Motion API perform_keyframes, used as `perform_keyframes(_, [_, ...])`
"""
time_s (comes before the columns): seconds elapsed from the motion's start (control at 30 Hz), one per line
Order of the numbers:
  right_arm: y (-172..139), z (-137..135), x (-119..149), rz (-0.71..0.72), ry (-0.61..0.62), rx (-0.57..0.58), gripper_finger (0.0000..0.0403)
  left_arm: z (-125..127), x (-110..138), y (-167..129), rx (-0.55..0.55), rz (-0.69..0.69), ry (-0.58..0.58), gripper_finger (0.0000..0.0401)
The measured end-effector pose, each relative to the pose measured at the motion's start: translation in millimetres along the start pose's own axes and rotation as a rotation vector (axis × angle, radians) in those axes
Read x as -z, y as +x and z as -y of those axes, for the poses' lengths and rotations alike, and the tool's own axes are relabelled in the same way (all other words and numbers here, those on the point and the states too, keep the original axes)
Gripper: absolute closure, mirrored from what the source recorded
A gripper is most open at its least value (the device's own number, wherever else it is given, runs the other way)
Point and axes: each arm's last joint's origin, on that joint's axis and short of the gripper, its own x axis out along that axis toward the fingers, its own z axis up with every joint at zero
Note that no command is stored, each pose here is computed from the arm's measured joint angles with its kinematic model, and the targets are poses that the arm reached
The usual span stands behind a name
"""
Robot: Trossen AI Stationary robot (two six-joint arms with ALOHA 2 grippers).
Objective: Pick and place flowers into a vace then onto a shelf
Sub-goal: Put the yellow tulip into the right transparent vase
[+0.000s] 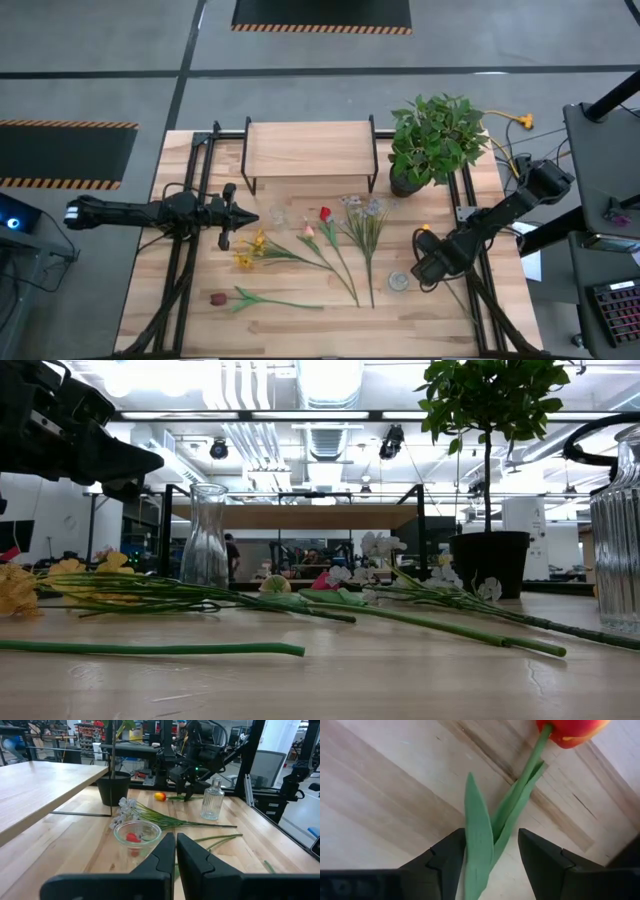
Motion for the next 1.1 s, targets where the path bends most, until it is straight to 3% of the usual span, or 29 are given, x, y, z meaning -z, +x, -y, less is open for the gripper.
perform_keyframes(0.17, [0, 0, 0, -0.005, 0.0, -0.013, 0.0251, 0, 0, 0, 0.0, 0.001, 0.0, 0.0401])
perform_keyframes(0.57, [-6, 2, 0, -0.012, -0.003, -0.063, 0.0385, 0, 0, 0, 0.0, 0.001, 0.0, 0.0401])
perform_keyframes(0.87, [-9, 7, 0, -0.019, -0.019, -0.063, 0.0389, 0, 0, 0, 0.0, 0.0, 0.0, 0.0401])
perform_keyframes(1.1, [-28, 11, -3, 0.081, -0.032, -0.183, 0.039, 0, 0, 0, 0.0, 0.0, 0.0, 0.0401])
